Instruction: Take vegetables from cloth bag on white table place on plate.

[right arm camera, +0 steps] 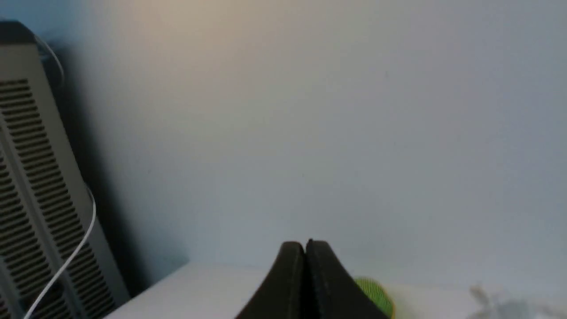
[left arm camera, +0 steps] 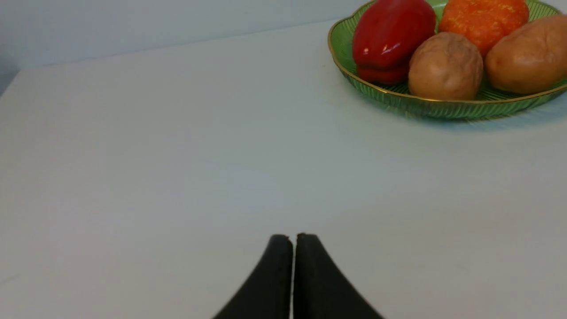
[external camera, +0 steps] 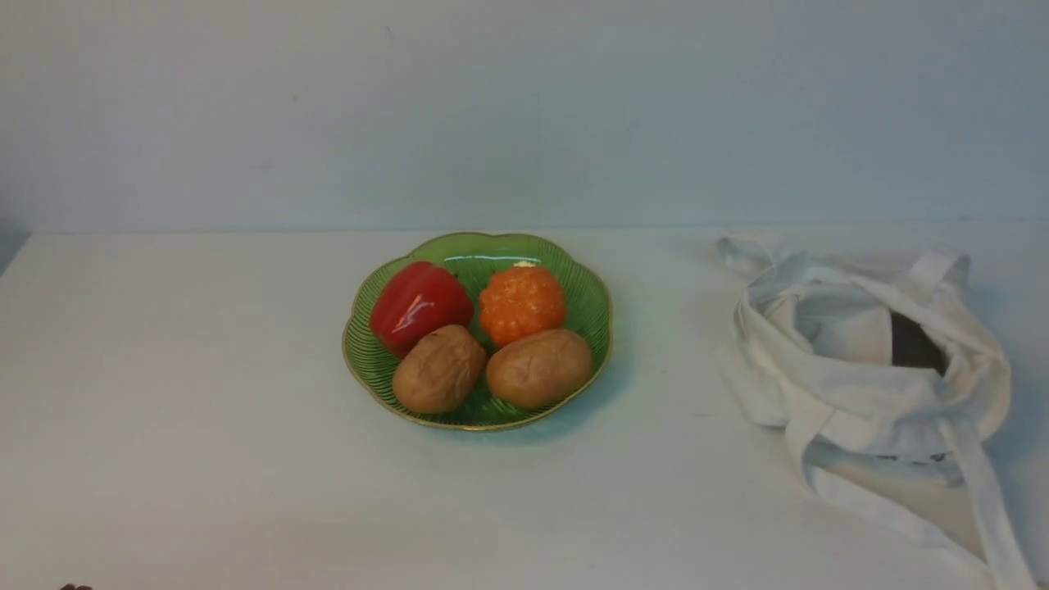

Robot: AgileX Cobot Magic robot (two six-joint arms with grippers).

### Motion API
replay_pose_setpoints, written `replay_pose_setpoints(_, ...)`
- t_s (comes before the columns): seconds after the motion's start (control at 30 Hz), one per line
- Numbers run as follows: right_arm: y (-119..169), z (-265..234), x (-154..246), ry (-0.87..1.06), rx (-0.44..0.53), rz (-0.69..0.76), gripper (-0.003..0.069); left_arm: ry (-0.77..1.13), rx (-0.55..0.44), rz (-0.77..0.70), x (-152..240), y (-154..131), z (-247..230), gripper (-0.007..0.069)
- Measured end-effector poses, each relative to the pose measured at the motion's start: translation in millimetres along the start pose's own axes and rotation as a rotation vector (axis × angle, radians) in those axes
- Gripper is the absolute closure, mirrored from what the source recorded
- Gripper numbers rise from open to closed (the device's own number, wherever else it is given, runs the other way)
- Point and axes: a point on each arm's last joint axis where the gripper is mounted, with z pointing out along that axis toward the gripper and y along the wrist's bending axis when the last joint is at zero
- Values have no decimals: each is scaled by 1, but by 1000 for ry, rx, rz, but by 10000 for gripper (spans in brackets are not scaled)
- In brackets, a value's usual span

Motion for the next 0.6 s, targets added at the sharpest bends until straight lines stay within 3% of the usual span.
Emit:
replay_pose_setpoints(0.17, 0, 25, 19, 145, 19, 57, 673, 0, 0, 0, 0, 0, 0, 634)
replay_pose_setpoints(0.37, 2, 36, 19, 156, 16, 43, 673, 0, 0, 0, 0, 0, 0, 634)
replay_pose_setpoints(0.6, 7, 37, 8, 31, -49, -118, 673, 0, 0, 0, 0, 0, 0, 634)
